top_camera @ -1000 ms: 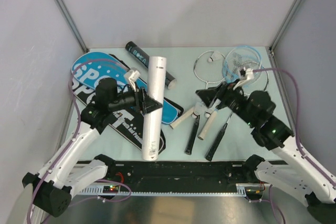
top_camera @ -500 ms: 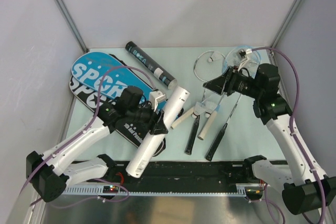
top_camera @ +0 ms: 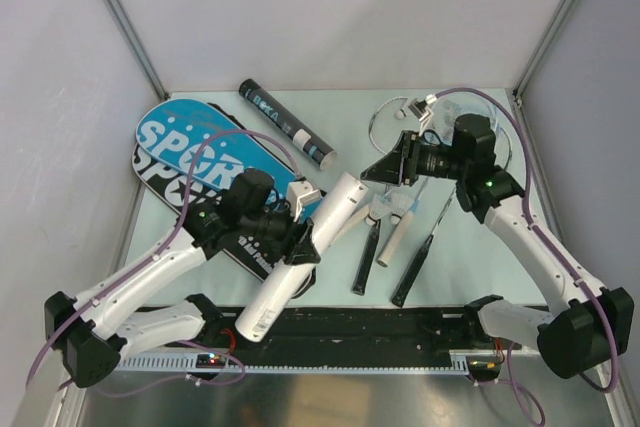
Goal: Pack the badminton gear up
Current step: Open the lid of the shuttle tube, then place the lid at the center of the board, then pick up the shuttlecock at the center of the board.
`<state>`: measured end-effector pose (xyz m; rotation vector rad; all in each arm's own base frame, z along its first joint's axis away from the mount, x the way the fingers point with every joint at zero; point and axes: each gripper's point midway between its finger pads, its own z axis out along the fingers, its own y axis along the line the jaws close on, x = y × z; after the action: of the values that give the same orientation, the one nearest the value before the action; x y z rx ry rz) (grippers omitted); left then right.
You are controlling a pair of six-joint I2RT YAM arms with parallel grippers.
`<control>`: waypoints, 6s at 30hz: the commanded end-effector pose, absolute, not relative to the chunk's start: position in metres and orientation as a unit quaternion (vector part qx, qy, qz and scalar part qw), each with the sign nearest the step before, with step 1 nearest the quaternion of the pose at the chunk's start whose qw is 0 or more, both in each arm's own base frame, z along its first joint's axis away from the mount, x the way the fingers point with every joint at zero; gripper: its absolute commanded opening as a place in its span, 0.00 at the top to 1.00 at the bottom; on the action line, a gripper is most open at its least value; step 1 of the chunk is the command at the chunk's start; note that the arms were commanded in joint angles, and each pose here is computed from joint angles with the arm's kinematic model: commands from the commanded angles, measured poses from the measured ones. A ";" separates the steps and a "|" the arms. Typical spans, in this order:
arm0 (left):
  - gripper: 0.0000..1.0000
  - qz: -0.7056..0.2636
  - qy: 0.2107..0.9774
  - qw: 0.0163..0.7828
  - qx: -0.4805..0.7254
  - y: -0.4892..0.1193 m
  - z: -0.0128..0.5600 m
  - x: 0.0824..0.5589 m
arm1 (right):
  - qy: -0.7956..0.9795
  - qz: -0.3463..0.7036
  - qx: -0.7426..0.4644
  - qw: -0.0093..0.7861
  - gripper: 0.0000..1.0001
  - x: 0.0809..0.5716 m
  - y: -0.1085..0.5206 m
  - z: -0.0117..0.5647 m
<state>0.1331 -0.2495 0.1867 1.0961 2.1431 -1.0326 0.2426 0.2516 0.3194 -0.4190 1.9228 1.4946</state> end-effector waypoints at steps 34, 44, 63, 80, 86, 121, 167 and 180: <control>0.62 -0.383 0.757 0.315 0.426 -0.250 0.213 0.135 | 0.675 0.630 -0.185 0.337 1.00 0.227 0.237 0.377; 0.62 -0.383 0.755 0.318 0.427 -0.249 0.214 0.134 | 0.668 0.632 -0.181 0.349 1.00 0.226 0.231 0.387; 0.61 -0.379 0.754 0.329 0.424 -0.249 0.220 0.137 | 0.719 0.558 -0.074 0.408 1.00 0.256 0.196 0.370; 0.59 -0.327 0.748 0.424 0.391 -0.224 0.239 0.152 | 0.832 0.138 0.396 0.364 1.00 0.283 0.028 0.154; 0.59 -0.327 0.747 0.433 0.385 -0.223 0.242 0.153 | 0.799 -0.009 0.513 0.312 1.00 0.245 -0.021 0.096; 0.57 -0.361 0.729 0.421 0.403 -0.231 0.247 0.141 | 0.840 0.322 0.003 0.436 0.56 0.309 0.145 0.191; 0.57 -0.352 0.739 0.412 0.401 -0.232 0.238 0.146 | 0.843 0.430 -0.143 0.289 1.00 0.324 0.212 0.172; 0.57 -0.365 0.742 0.387 0.409 -0.238 0.230 0.141 | 0.722 0.498 -0.186 0.443 1.00 0.277 0.203 0.352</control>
<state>0.1413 -0.2280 0.2195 1.0207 1.9556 -0.8749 0.3009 0.1959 0.2845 -0.3766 1.9682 1.1513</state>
